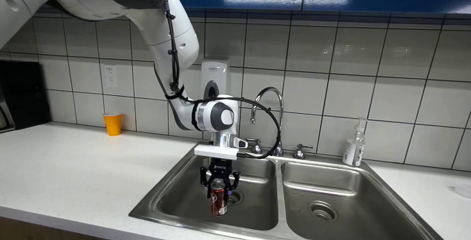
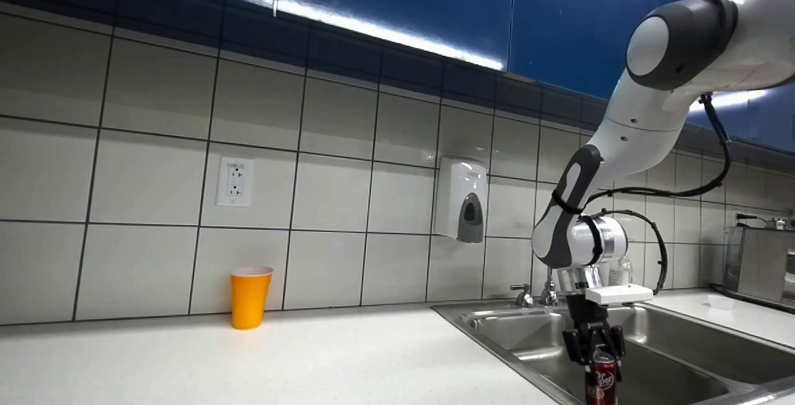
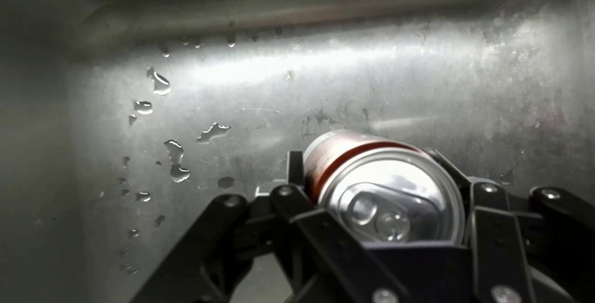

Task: Put the red can inside the left sink

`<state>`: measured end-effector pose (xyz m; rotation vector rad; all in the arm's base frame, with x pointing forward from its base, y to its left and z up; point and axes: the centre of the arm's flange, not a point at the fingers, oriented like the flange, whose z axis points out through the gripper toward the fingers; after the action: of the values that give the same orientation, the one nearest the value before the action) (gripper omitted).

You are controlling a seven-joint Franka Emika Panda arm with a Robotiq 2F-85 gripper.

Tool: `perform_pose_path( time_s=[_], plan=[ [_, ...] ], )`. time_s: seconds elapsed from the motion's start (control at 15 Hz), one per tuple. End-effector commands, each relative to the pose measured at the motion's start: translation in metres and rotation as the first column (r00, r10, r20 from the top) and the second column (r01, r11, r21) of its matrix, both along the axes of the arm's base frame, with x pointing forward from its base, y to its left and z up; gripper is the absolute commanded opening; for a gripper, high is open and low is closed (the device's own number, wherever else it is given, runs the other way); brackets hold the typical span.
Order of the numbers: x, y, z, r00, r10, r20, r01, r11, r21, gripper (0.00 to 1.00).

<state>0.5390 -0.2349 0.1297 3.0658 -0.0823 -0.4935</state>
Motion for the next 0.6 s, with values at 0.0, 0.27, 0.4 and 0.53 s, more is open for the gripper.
perform_pose_path(
  time_s=[0.0,0.27,0.4,0.53],
  plan=[
    [0.010,-0.009,-0.012,1.000,0.015,0.001,-0.015,1.000,0.025,0.38],
    [0.011,-0.003,-0.027,1.000,0.023,-0.013,-0.022,0.999,0.034,0.38],
    [0.014,0.002,-0.029,1.000,0.027,-0.008,-0.026,0.999,0.038,0.38],
    [0.015,0.007,-0.029,0.999,0.031,-0.015,-0.030,0.998,0.052,0.38]
  ],
)
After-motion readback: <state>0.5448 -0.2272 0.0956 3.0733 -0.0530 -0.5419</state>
